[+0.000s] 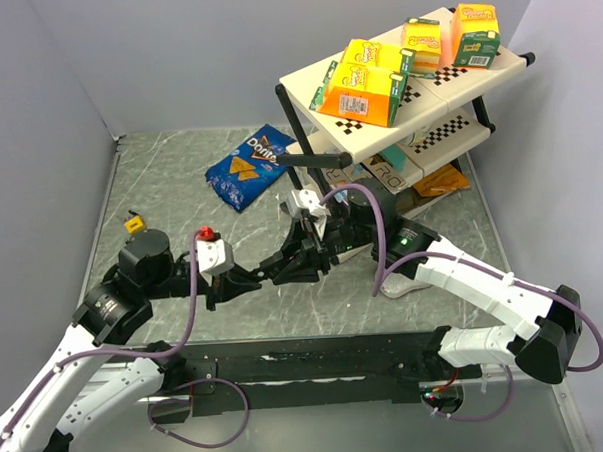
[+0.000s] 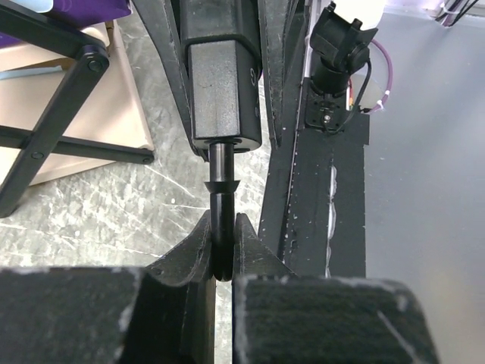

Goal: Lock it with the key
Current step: Lock the lock.

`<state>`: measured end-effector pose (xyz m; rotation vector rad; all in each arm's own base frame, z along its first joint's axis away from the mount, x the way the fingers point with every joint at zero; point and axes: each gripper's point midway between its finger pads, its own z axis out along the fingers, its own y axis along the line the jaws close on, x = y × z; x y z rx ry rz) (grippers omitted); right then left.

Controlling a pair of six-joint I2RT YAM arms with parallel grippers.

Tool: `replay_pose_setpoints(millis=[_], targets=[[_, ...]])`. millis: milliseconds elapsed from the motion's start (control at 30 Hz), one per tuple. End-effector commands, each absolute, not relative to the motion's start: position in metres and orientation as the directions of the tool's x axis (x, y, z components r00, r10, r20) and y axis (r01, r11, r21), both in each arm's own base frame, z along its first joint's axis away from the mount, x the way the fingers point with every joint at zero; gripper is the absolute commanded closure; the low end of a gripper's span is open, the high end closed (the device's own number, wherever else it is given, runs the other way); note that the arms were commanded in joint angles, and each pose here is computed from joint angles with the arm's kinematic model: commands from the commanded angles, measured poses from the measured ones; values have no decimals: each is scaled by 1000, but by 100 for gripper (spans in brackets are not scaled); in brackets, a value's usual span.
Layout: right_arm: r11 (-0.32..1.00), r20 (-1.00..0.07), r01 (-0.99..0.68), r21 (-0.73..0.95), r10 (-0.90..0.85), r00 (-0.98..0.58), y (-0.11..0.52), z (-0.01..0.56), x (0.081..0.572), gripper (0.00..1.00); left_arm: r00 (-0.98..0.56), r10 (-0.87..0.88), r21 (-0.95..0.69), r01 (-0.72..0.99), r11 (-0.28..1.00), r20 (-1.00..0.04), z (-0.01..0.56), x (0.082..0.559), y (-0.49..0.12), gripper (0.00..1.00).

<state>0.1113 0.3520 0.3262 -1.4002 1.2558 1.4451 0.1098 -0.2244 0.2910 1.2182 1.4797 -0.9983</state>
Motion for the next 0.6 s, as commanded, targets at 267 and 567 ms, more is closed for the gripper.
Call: replay_pose_setpoints(millis=[267, 567], targets=[[-278, -1000, -960, 26, -11, -24, 358, 345, 110, 100, 20, 62, 27, 994, 102, -998, 355, 110, -244, 99], [-304, -998, -950, 64, -21, -60, 364, 340, 105, 100, 29, 4, 29, 995, 99, -1000, 373, 120, -254, 99]])
